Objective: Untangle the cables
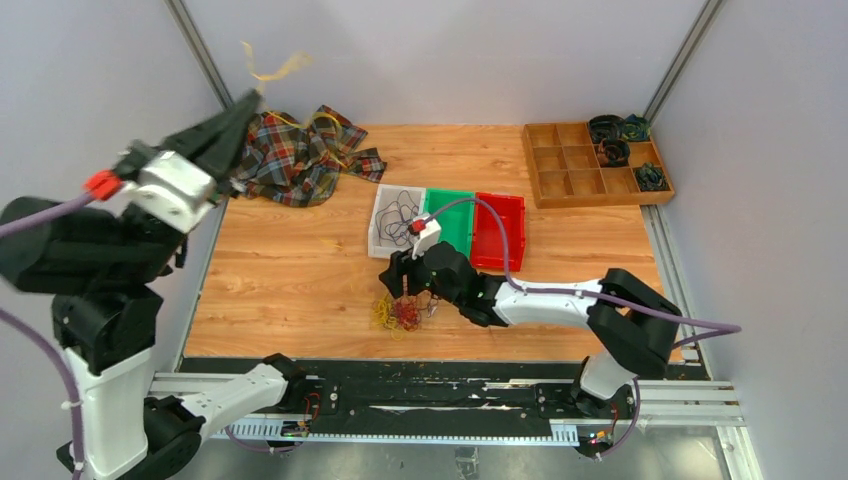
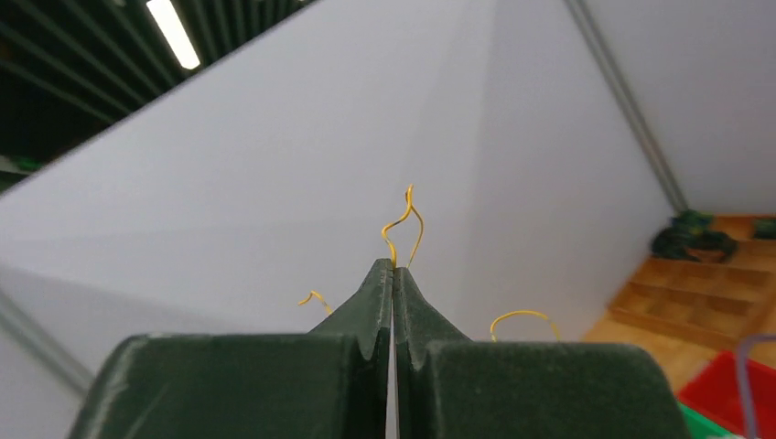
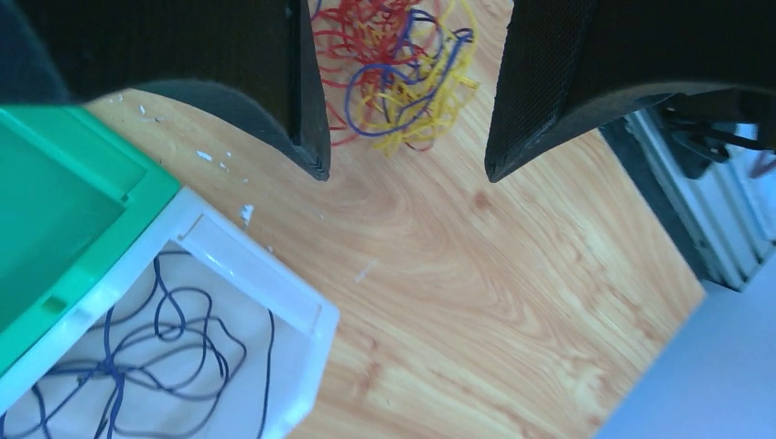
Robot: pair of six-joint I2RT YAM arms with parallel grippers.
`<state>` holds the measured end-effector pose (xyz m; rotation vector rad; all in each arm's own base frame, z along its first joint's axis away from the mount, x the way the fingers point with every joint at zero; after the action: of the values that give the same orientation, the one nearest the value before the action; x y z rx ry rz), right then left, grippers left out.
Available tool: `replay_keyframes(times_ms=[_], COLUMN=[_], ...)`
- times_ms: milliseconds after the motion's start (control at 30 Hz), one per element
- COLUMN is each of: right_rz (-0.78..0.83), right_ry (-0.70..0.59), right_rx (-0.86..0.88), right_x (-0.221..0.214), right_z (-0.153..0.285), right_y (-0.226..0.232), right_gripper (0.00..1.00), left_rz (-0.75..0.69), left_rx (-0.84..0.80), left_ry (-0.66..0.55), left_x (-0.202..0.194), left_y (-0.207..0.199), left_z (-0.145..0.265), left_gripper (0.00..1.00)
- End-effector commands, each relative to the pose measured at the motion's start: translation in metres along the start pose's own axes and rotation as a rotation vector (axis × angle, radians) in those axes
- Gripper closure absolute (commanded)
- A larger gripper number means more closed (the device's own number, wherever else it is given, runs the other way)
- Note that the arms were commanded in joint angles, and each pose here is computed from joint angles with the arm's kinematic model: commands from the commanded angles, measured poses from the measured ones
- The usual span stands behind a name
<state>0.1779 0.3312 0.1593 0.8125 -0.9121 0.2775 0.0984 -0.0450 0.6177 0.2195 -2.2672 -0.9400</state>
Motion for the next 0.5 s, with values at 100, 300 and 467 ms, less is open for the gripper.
replay_keyframes(times_ms=[100,300,467], right_rz=[-0.048,-0.058,-0.075], right_ry=[-0.122,-0.241,-0.286], right_rx=[0.09,0.072,-0.017], right_x=[0.051,0.086,0.098], right_z=[0.022,0.046,0.064], right_y=[0.03,0.037,0.011], right_gripper=[0.37,0.37,0.37], left_rz=[0.265,0.381,0.398], left_rx=[-0.366,-0.477,-0.51], left_ry=[0.042,0.072,0.101], left_x=[-0.04,-0.056,-0.069], left_y=[-0.081,-0.11,-0.123], left_z=[-0.005,-0.011,-0.025], left_gripper=[1.0,1.0,1.0])
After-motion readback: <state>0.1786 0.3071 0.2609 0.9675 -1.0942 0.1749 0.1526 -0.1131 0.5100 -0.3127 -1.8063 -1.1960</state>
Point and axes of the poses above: each gripper's point midway between its finger pads, its own z axis back along the fingers, its own y axis along the line the jaws close on, x = y × z, the point moved 10 cm from there along z, back along the fingers, and after that the axes turned 11 degrees about -z, right-handed, at the moved point
